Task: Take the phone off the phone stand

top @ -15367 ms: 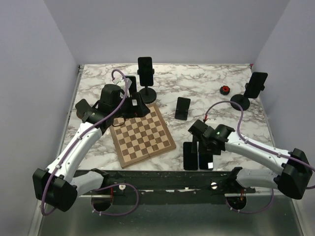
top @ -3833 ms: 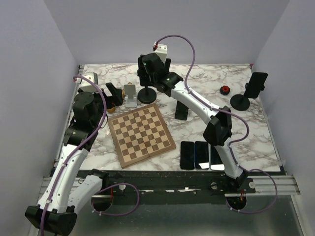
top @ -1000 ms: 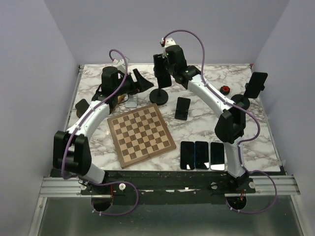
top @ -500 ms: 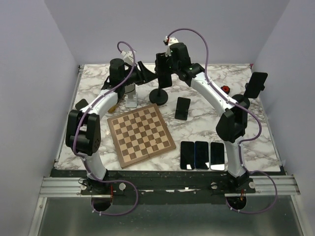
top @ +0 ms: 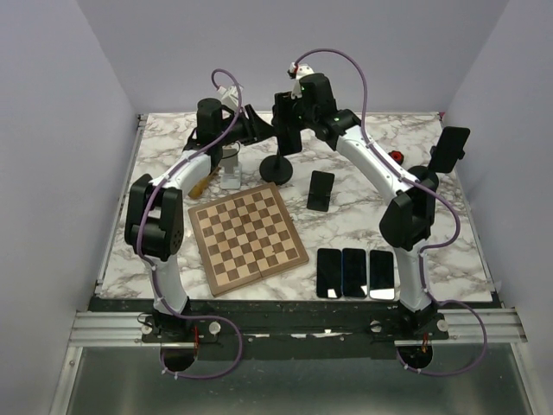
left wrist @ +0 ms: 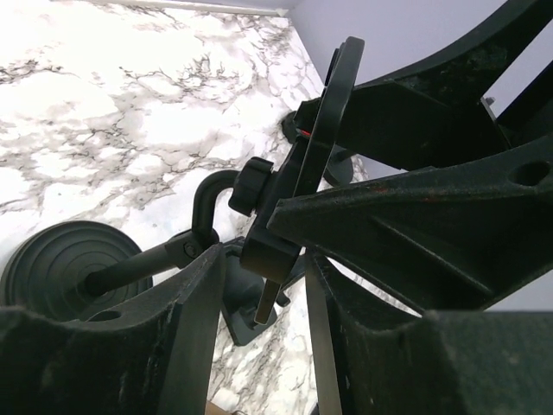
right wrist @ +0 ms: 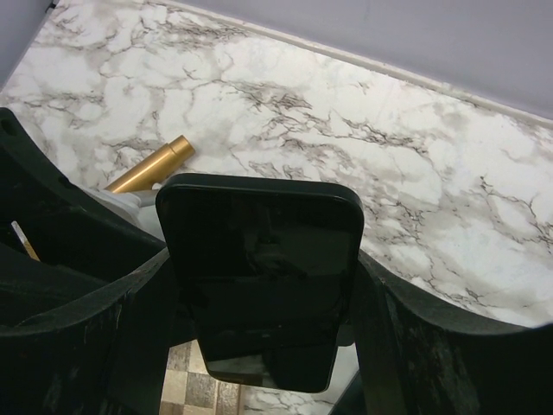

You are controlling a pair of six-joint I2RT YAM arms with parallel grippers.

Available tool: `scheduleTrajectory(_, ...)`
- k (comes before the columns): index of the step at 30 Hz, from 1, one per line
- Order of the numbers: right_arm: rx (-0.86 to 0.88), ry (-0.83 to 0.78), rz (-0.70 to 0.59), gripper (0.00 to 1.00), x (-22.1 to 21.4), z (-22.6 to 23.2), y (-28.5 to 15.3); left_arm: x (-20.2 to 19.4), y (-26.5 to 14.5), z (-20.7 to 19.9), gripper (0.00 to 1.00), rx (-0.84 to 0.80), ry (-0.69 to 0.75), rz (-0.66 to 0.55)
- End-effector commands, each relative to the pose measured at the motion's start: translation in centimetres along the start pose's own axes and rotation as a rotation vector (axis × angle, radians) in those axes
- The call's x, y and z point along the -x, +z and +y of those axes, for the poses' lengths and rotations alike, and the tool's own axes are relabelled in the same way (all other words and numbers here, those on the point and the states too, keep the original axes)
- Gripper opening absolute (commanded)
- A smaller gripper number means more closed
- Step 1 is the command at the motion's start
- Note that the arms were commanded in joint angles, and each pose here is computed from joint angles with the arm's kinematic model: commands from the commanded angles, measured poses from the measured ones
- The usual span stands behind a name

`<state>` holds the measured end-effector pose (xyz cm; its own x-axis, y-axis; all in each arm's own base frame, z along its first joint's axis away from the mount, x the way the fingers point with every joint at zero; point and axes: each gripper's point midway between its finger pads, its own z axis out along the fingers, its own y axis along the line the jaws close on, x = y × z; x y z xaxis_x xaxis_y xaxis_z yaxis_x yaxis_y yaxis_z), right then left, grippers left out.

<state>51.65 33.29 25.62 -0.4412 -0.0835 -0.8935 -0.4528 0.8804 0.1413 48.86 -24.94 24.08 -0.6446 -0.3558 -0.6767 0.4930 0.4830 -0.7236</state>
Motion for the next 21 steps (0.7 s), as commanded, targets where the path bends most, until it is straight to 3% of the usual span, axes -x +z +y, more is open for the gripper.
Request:
scheduleTrajectory(1, 0.125, 0.041, -0.009, 0.01, 0.9, 3.1, -0.6, 1.3, 0.5, -1.5, 0.50, -0.081, 0.058, 0.001)
scheduleTrajectory(7, 0.125, 0.037, -0.004, 0.01, 0.7, 3.0, -0.5, 0.4, 0.4, -1.8, 0.30, -0.129, 0.042, 0.014)
scheduleTrajectory(8, 0.124, 0.032, -0.002, 0.01, 0.6, 3.0, -0.4, 0.3, 0.3, -1.9, 0.25, -0.135, 0.044, 0.015)
scheduleTrajectory(10, 0.110, 0.020, -0.001, 0.01, 0.5, 2.6, -0.3, 0.3, 0.2, -2.0, 0.04, -0.141, 0.052, 0.013)
scheduleTrajectory(11, 0.094, 0.013, -0.005, 0.01, 0.6, 2.3, -0.3, 0.3, 0.1, -2.0, 0.00, -0.135, 0.056, 0.011)
scheduleTrajectory(18, 0.013, -0.100, -0.071, 0.01, 1.5, -0.4, -0.3, -0.3, -0.9, -1.3, 0.00, -0.149, 0.034, 0.016)
scheduleTrajectory(21, 0.121, -0.074, -0.054, 0.01, 1.4, -1.2, -0.1, -0.8, -1.5, -0.9, 0.00, -0.156, 0.045, 0.026)
